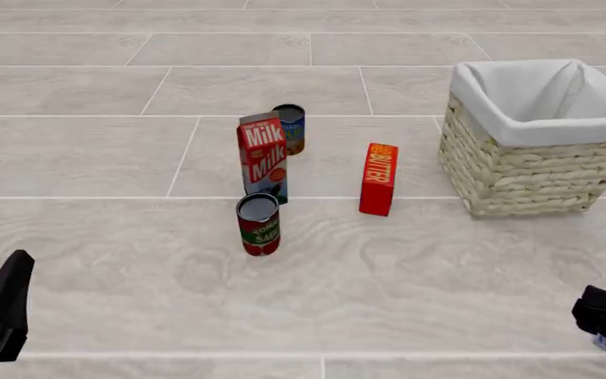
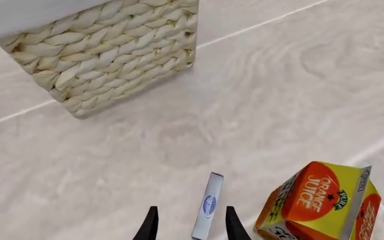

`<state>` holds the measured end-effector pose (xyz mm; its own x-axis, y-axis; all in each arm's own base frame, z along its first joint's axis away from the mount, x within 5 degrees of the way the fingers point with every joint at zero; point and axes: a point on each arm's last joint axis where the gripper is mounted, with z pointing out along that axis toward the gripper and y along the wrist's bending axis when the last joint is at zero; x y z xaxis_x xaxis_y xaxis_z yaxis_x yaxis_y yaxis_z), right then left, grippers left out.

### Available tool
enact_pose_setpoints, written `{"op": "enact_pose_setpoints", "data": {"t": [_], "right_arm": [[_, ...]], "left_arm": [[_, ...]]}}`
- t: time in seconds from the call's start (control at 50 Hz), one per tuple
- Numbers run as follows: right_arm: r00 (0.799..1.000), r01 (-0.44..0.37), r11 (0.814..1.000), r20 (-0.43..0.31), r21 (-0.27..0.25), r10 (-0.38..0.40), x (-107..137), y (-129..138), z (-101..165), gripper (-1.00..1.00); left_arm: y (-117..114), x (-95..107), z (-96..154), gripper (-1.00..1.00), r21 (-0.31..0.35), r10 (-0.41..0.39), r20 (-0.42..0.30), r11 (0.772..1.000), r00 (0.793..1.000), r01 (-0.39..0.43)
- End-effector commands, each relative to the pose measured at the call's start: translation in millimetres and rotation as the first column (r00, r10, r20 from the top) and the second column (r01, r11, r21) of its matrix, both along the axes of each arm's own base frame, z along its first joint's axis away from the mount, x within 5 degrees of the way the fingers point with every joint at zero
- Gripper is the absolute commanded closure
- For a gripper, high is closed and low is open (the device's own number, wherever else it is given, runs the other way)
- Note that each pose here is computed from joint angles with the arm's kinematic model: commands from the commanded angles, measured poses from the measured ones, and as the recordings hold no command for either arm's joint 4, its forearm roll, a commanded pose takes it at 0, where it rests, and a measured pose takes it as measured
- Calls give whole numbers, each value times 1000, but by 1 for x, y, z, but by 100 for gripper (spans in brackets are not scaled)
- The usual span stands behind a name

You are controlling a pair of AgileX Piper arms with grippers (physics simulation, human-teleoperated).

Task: Pick the cream cheese and place it in the basket.

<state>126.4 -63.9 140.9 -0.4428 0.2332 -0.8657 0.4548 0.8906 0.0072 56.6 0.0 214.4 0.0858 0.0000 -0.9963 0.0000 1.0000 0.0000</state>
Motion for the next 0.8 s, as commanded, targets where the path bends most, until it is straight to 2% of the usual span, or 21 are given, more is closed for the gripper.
{"op": "enact_pose_setpoints", "data": {"t": [0.02, 0.42, 0.8], "right_arm": [[1000, 1, 1000, -20, 11, -1, 6, -3, -10, -100], [999, 6, 999, -42, 33, -4, 14, -7, -30, -100], [998, 9, 999, -64, 32, -7, 17, -10, -46, -100]], "left_arm": [[0, 0, 0, -100, 0, 0, 0, 1000, 1000, 0], [0, 0, 0, -100, 0, 0, 0, 1000, 1000, 0], [0, 0, 0, -100, 0, 0, 0, 1000, 1000, 0]]}}
